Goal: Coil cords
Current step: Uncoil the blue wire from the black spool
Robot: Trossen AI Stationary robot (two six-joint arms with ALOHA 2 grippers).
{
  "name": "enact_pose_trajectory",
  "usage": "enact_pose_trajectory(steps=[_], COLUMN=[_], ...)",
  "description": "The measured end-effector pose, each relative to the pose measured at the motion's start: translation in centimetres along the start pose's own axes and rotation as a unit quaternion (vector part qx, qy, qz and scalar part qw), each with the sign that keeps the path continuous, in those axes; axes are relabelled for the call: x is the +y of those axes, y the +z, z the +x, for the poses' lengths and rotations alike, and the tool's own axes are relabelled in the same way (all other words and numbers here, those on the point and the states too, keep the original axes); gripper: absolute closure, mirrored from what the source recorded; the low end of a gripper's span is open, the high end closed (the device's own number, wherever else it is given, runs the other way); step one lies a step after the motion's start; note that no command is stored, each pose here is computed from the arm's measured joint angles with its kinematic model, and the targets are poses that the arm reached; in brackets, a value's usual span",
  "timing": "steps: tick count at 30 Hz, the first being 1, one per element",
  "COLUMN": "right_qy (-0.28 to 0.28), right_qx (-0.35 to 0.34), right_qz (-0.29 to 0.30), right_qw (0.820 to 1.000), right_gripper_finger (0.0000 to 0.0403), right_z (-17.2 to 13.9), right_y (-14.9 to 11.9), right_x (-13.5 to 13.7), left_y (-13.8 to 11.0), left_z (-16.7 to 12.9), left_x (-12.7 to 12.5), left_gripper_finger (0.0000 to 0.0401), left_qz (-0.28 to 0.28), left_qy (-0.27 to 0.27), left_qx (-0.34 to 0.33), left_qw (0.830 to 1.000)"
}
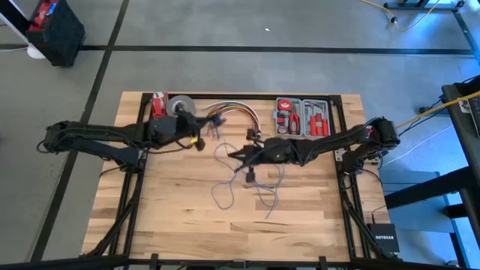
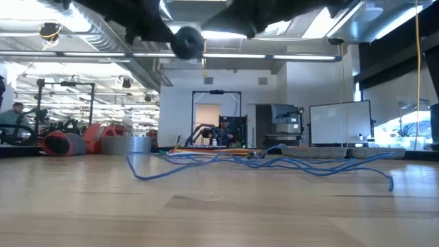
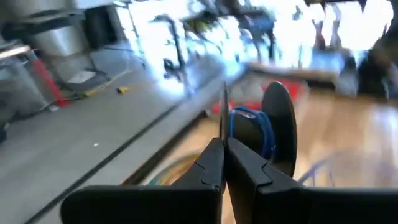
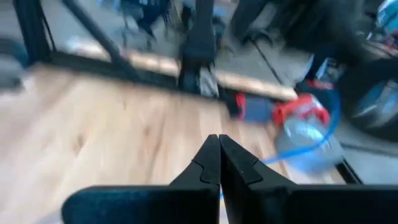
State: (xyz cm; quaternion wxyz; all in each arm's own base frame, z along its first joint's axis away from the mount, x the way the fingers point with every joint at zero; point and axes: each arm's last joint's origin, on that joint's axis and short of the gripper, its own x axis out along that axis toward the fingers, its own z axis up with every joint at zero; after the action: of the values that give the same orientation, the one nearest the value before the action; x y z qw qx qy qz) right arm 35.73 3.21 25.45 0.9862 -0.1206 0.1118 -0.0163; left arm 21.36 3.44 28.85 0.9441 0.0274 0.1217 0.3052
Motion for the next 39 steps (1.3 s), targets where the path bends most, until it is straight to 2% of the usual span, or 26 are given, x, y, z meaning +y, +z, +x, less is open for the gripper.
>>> enact_pose_trajectory(steps=[3, 5, 8, 10, 13, 16, 19, 21, 24, 29, 32, 36, 39], right_qy=[-0.027, -0.066, -0.143, -0.182, -0.206, -0.174, -0.128, -0.090, -0.040, -0.030, -0.029, -0.025, 0.009], right_qx=[0.072, 0.131, 0.208, 0.230, 0.206, 0.170, 0.123, 0.100, 0.085, 0.069, 0.074, 0.076, 0.067], right_qz=[-0.022, -0.042, -0.064, -0.074, -0.068, -0.041, 0.026, 0.059, 0.077, 0.084, 0.065, 0.045, 0.048], right_qw=[0.997, 0.988, 0.965, 0.953, 0.954, 0.969, 0.984, 0.989, 0.993, 0.994, 0.995, 0.996, 0.997], right_gripper_finger=[0.0402, 0.0402, 0.0402, 0.0402, 0.0402, 0.0398, 0.0384, 0.0372, 0.0343, 0.0277, 0.0250, 0.0239, 0.0238], right_z=[-0.3, -0.6, -1.1, -1.6, -2.3, -2.7, -2.6, -2.2, -1.1, 0.8, 1.2, 1.3, 1.3], right_y=[-1.1, -2.0, -3.3, -3.5, -2.2, -1.1, -0.4, -0.2, -0.7, -2.1, -2.6, -2.7, -2.5], right_x=[1.0, 1.3, 0.9, 0.6, 0.1, 0.0, 0.1, 0.3, 0.8, 1.6, 1.8, 1.8, 2.0], left_y=[0.8, 1.2, 1.2, 1.1, 1.0, 0.9, 0.9, 0.9, 0.9, 0.9, 0.9, 0.9, 0.9], left_z=[-0.1, -0.4, -1.1, -1.7, -2.3, -2.6, -2.7, -2.7, -2.7, -2.7, -2.8, -2.8, -2.8], left_x=[0.0, -0.7, -1.8, -2.2, -2.4, -2.5, -2.6, -2.6, -2.6, -2.6, -2.7, -2.7, -2.7], left_gripper_finger=[0.0400, 0.0400, 0.0400, 0.0400, 0.0400, 0.0400, 0.0400, 0.0400, 0.0400, 0.0400, 0.0400, 0.0400, 0.0400], left_qz=[-0.041, -0.038, -0.022, -0.002, 0.016, 0.028, 0.037, 0.038, 0.038, 0.037, 0.039, 0.042, 0.042], left_qy=[0.005, -0.039, -0.135, -0.180, -0.196, -0.202, -0.205, -0.206, -0.207, -0.206, -0.208, -0.209, -0.209], left_qx=[-0.038, -0.056, -0.059, -0.055, -0.050, -0.046, -0.048, -0.048, -0.049, -0.049, -0.048, -0.049, -0.048], left_qw=[0.998, 0.997, 0.989, 0.982, 0.979, 0.978, 0.977, 0.977, 0.976, 0.977, 0.976, 0.976, 0.976])
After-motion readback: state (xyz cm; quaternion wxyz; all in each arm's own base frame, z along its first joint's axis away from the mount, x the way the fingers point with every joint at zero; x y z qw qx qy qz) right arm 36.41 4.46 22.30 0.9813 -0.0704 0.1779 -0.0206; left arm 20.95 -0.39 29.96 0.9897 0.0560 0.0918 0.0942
